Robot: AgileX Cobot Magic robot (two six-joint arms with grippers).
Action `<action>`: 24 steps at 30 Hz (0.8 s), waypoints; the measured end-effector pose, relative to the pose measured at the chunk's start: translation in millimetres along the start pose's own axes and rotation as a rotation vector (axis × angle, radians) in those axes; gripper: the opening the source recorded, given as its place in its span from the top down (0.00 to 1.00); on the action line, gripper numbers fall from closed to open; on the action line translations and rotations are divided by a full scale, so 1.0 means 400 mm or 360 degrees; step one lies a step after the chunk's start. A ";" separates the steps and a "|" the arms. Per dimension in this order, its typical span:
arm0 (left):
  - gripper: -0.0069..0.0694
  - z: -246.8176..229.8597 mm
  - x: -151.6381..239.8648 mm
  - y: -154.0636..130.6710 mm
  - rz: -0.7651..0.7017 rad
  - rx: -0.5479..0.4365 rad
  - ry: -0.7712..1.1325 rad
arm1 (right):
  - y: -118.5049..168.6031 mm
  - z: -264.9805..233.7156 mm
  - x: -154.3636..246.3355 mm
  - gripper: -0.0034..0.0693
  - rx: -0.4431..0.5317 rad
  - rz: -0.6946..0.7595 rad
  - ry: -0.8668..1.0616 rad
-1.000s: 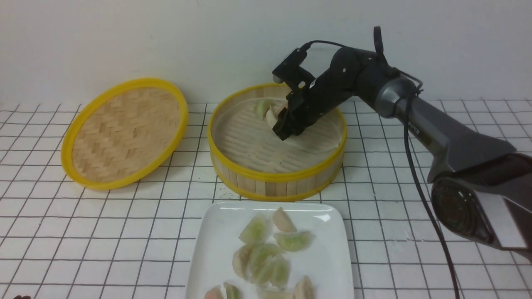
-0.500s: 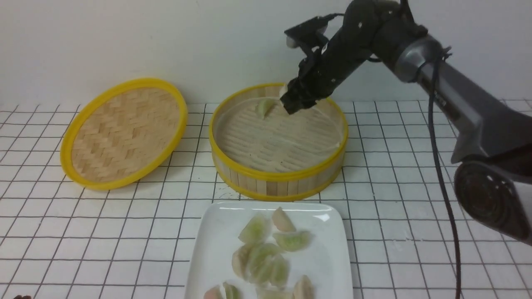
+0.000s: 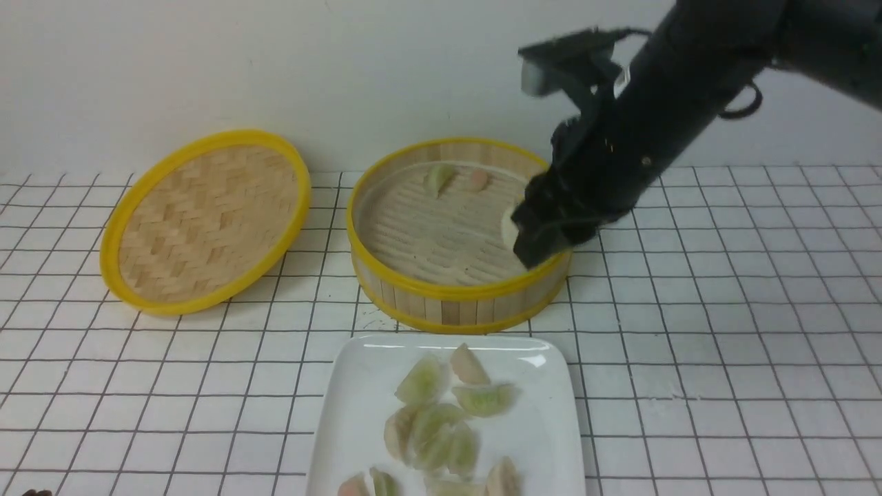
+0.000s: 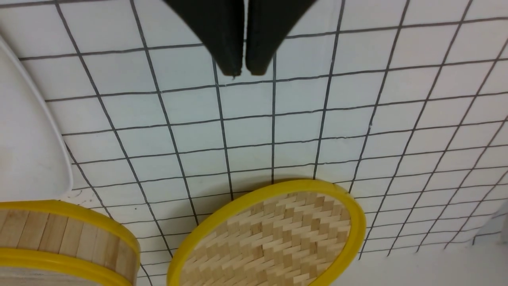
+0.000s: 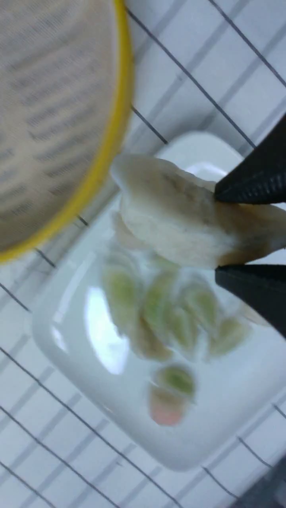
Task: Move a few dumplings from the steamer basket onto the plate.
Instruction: Use the right arm to put the dumpling into the plate
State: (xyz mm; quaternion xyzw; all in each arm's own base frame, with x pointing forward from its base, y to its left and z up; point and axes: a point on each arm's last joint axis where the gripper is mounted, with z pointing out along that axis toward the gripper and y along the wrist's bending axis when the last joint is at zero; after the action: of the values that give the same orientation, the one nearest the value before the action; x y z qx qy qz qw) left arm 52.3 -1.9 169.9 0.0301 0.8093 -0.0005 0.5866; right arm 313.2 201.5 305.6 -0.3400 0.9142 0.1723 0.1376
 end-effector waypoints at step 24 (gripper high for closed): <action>0.92 0.000 0.000 0.000 0.0000 0.0000 0.0000 | 0.053 0.187 0.096 0.49 0.0051 0.0166 0.0216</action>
State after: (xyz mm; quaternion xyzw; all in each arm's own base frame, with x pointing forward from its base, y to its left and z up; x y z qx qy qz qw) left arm 52.3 -1.9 169.9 0.0301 0.8093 -0.0005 0.5866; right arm 281.0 225.2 228.7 -0.3005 0.9406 0.1411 0.0717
